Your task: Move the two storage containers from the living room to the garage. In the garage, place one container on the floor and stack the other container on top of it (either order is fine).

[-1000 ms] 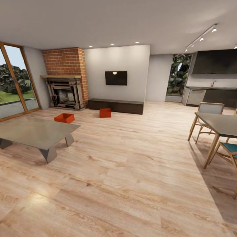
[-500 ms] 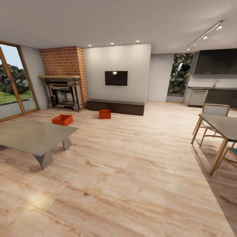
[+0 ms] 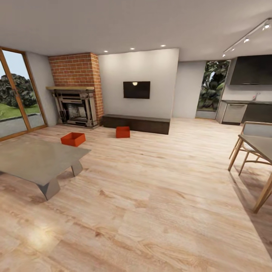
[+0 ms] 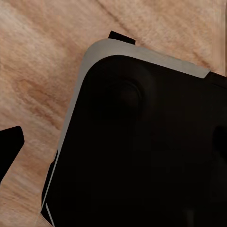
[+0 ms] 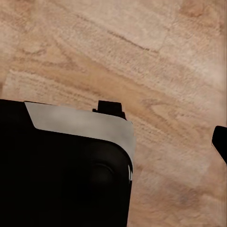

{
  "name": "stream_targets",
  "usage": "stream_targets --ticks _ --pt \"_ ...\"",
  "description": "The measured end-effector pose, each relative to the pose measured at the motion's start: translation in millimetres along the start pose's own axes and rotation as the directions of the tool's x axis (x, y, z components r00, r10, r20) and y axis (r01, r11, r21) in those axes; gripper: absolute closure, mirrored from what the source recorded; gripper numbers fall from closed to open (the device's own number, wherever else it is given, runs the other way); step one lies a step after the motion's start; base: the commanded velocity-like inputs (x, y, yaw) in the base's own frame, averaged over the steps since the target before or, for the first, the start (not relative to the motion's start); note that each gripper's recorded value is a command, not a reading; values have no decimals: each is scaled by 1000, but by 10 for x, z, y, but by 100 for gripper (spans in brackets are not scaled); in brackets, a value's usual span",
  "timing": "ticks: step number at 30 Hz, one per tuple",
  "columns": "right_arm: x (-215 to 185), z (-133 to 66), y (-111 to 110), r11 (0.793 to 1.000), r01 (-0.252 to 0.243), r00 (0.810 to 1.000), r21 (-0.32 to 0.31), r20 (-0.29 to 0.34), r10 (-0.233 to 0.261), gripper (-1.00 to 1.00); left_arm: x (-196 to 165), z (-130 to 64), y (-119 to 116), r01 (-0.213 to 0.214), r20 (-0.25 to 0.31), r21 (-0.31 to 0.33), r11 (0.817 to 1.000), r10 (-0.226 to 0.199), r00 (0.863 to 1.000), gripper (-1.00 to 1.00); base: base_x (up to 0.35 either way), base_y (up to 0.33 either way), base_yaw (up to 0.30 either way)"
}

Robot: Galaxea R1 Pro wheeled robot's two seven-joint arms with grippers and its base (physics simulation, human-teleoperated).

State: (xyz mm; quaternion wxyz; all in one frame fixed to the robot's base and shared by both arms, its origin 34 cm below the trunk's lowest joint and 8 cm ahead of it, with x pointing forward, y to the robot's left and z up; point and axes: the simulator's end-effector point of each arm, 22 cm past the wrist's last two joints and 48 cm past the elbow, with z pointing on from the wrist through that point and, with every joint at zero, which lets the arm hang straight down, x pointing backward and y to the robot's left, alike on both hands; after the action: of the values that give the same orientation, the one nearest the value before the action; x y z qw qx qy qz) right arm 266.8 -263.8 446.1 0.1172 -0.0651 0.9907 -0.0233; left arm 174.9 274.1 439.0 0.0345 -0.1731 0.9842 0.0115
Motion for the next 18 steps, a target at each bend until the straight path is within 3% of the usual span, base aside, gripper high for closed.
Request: stream_targets --ticks 18 --pt "3 0 -7 1000 0 1000 1 -1 0 -100 -4 0 1 0 2 0 1000 0 1000 -100 326 0 1"
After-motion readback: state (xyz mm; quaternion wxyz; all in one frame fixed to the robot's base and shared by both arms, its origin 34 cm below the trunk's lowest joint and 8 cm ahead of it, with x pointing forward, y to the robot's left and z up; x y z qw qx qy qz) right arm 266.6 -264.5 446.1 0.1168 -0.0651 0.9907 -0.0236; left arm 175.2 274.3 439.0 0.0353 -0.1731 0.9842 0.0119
